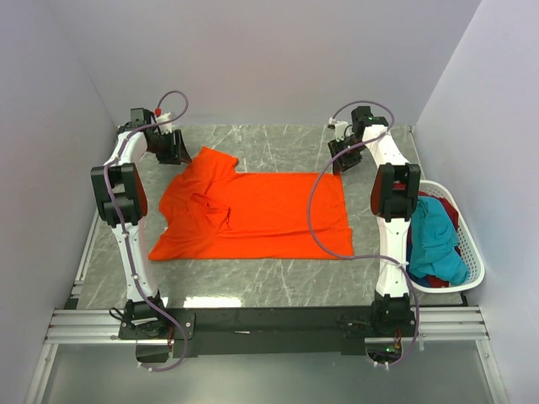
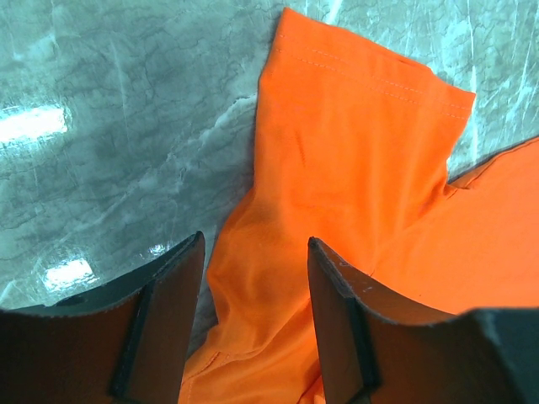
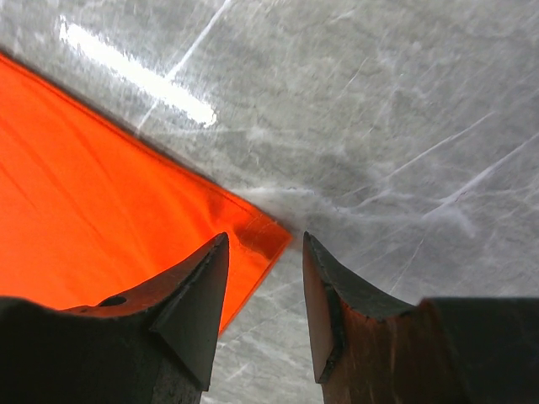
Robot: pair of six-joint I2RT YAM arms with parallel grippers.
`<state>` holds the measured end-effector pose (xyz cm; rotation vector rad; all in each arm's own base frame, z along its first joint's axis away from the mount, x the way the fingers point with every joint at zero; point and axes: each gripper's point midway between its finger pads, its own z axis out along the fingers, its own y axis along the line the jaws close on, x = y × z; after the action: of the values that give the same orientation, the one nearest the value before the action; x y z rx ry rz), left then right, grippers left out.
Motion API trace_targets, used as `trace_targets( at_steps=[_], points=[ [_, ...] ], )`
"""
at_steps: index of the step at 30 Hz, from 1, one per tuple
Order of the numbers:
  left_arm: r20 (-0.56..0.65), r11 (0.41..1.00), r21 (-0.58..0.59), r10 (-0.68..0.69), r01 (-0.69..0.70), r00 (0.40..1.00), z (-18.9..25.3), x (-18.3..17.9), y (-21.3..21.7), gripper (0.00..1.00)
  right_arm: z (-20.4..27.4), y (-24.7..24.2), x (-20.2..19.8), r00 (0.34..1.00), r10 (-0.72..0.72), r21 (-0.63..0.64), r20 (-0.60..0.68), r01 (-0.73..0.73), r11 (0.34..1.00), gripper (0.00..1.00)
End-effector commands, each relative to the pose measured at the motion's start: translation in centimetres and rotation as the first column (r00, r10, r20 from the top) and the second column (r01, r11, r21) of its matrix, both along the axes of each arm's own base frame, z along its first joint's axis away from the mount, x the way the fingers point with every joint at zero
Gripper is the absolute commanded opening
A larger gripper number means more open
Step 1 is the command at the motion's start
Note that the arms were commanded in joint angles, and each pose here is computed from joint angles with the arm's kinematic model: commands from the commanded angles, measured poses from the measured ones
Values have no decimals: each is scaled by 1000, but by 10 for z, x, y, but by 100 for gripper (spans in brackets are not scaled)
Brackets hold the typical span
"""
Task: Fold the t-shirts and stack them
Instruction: Fold the tshirt
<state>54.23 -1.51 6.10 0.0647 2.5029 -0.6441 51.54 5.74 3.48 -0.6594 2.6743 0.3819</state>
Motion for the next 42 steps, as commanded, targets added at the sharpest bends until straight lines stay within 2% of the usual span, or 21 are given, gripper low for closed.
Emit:
trace_targets(
  at_steps=[1, 23, 26, 27, 29, 32, 42],
  points=[
    [36, 1000, -4, -8, 9, 999, 15, 5, -2, 58, 11, 0, 2, 998, 52, -14, 25, -51, 999, 48],
    [8, 1000, 3, -6, 6, 1000, 2, 8, -1, 58, -12, 8, 7, 994, 112, -75, 21, -110, 991, 43],
    [16, 1000, 5, 0, 0, 1000, 3, 11, -1, 58, -11, 10, 4, 991, 132, -76, 17, -131, 988, 33],
    [20, 1000, -1, -6, 6, 1000, 3, 12, -3, 59, -14, 11, 1, 991, 137, -77, 9, -136, 988, 25],
    [34, 1000, 9, -13, 13, 999, 2, 16, -5, 60, -13, 10, 0, 989, 144, -79, 15, -142, 987, 19],
    [40, 999, 46, -21, 19, 999, -6, 24, -8, 58, -14, 10, -1, 989, 147, -83, 11, -146, 986, 0],
    [27, 988, 145, -64, 59, 998, -30, 32, -22, 55, -10, 11, -5, 988, 156, -74, 8, -155, 985, 0]
  ],
)
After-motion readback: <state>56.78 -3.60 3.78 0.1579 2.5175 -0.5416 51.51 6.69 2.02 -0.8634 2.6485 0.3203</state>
